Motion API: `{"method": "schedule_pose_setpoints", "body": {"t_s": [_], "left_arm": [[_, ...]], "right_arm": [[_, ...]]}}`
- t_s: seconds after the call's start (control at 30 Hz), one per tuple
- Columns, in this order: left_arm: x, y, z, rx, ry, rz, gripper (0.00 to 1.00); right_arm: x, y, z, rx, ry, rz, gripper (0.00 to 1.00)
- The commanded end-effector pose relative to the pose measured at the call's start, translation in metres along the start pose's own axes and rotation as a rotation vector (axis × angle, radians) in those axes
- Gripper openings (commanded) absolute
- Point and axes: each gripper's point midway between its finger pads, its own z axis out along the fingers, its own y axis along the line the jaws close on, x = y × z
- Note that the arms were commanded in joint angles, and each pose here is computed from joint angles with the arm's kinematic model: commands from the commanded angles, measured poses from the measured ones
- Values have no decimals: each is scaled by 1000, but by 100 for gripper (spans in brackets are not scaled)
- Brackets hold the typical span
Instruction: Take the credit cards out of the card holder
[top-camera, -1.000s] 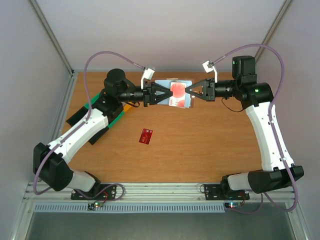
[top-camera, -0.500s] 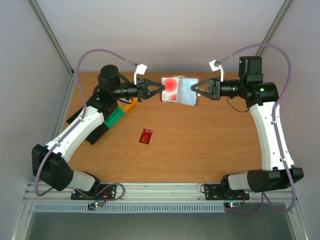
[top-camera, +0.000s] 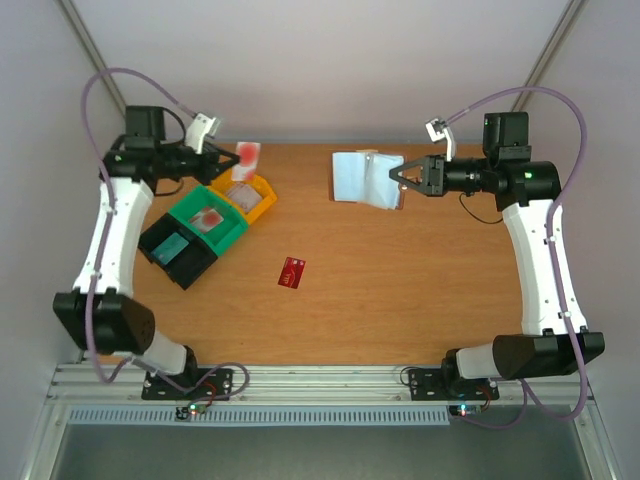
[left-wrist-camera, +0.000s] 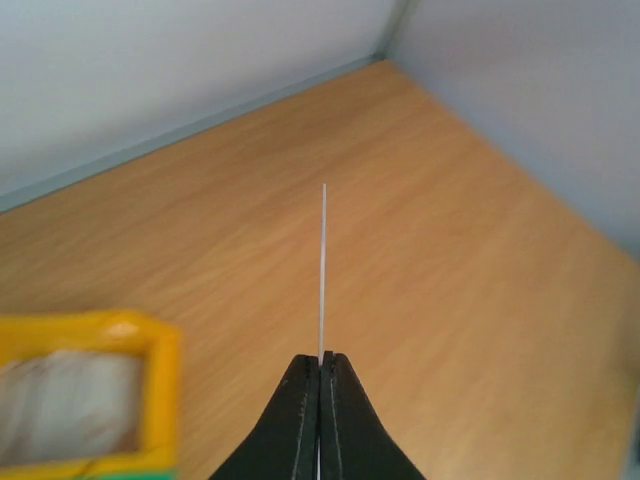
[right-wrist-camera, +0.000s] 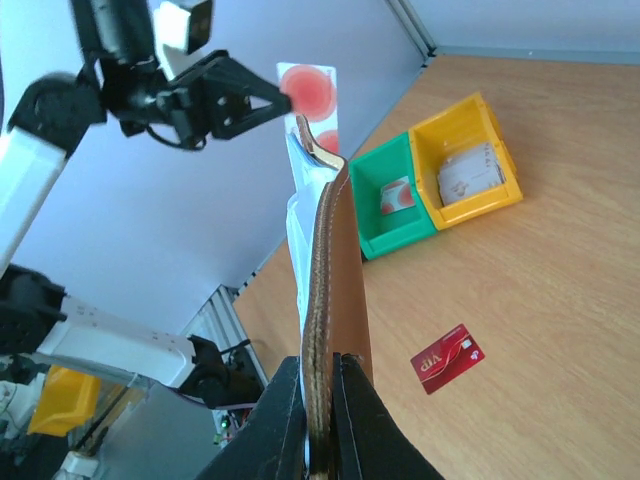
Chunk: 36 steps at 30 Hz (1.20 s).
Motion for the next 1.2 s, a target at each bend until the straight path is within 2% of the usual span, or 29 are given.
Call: {"method": "schedule_pose_setpoints", "body": {"t_s": [0.0, 0.13, 0.23, 0.37, 0.67, 0.93, 1.17], "left_arm": [[74, 81, -27, -192, 395, 125, 0], [110, 133, -29, -253, 632, 167, 0], [124, 160, -28, -277, 738, 176, 0], [136, 185, -26, -280, 820, 125, 0], [181, 205, -12, -223, 921, 95, 0], [204, 231, 7, -221, 957, 25, 0], [214, 247, 15, -250, 960, 26, 0]], "right_arm": [[-5, 9, -4, -20, -11, -33, 1], [-5, 11, -4, -31, -13, -38, 1], [-4, 14, -5, -37, -14, -38, 1], [-2, 16, -7, -29, -14, -42, 1], [-1, 18, -8, -24, -11, -44, 1], [-2, 17, -7, -34, -9, -34, 1], [-2, 17, -7, -38, -6, -27, 1]]}}
